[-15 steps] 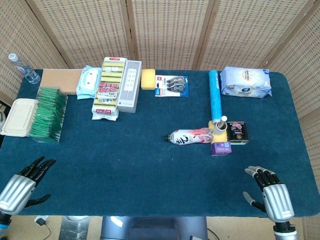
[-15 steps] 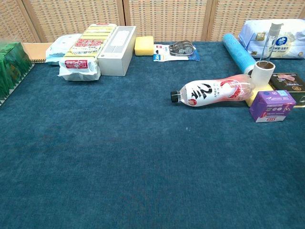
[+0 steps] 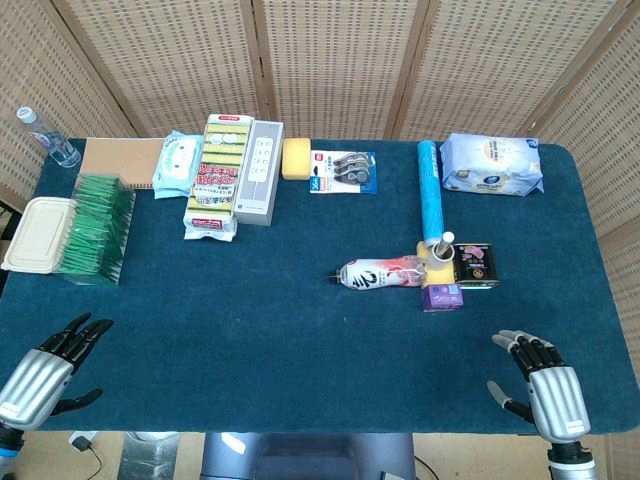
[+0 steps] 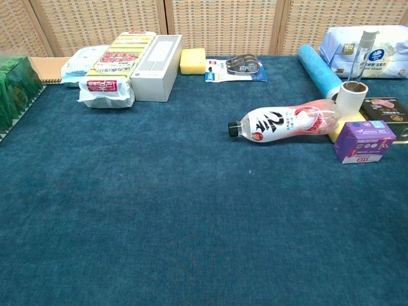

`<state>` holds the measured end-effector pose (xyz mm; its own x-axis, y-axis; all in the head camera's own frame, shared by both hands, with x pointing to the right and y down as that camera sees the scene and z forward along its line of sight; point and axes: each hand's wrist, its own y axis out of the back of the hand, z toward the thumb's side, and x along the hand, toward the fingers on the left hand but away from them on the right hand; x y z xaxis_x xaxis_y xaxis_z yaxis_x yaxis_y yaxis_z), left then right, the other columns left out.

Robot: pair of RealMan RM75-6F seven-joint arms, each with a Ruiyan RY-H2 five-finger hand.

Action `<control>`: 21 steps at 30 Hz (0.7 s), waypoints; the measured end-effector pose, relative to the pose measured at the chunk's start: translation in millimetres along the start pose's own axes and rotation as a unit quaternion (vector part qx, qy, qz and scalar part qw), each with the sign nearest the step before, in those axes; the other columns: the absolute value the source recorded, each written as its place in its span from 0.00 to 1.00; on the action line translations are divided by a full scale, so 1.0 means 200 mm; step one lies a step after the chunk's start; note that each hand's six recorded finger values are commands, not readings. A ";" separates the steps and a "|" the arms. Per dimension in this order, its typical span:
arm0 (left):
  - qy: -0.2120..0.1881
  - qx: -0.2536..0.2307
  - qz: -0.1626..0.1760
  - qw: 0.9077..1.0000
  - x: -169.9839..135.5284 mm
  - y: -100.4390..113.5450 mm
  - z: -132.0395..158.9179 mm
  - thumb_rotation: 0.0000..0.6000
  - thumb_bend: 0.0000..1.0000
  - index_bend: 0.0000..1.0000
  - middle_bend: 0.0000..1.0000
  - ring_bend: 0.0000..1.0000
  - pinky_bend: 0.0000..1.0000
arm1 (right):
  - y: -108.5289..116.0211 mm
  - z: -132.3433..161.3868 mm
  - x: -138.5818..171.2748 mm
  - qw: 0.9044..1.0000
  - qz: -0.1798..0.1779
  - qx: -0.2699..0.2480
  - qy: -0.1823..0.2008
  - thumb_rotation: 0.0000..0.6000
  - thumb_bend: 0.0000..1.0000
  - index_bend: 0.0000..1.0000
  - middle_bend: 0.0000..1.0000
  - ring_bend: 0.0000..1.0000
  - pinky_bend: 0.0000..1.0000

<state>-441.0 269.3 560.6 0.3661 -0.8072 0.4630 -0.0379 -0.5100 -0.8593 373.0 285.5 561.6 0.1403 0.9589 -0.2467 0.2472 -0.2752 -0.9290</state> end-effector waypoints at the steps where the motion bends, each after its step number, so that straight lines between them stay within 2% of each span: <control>1: 0.000 0.000 0.000 1.000 0.00 0.00 0.00 1.00 0.11 0.00 0.16 0.08 0.30 | 0.00 0.00 0.00 1.000 -0.002 -0.003 -0.001 1.00 0.24 0.25 0.29 0.28 0.29; 13: 0.016 -0.010 0.011 1.000 -0.04 0.02 -0.04 1.00 0.11 0.00 0.16 0.08 0.30 | -0.02 0.05 -0.08 1.000 0.007 -0.005 0.010 1.00 0.24 0.25 0.29 0.28 0.30; 21: 0.014 -0.010 0.015 1.000 -0.05 0.02 -0.03 1.00 0.11 0.00 0.16 0.08 0.30 | -0.04 0.04 -0.22 0.999 0.010 -0.049 -0.015 1.00 0.24 0.25 0.29 0.29 0.32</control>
<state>-450.7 273.3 553.7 0.3383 -0.8298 0.4439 -0.0662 -0.4915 -0.8683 357.8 246.3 578.6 0.1177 0.9541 -0.2753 0.3378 -0.2992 -0.8924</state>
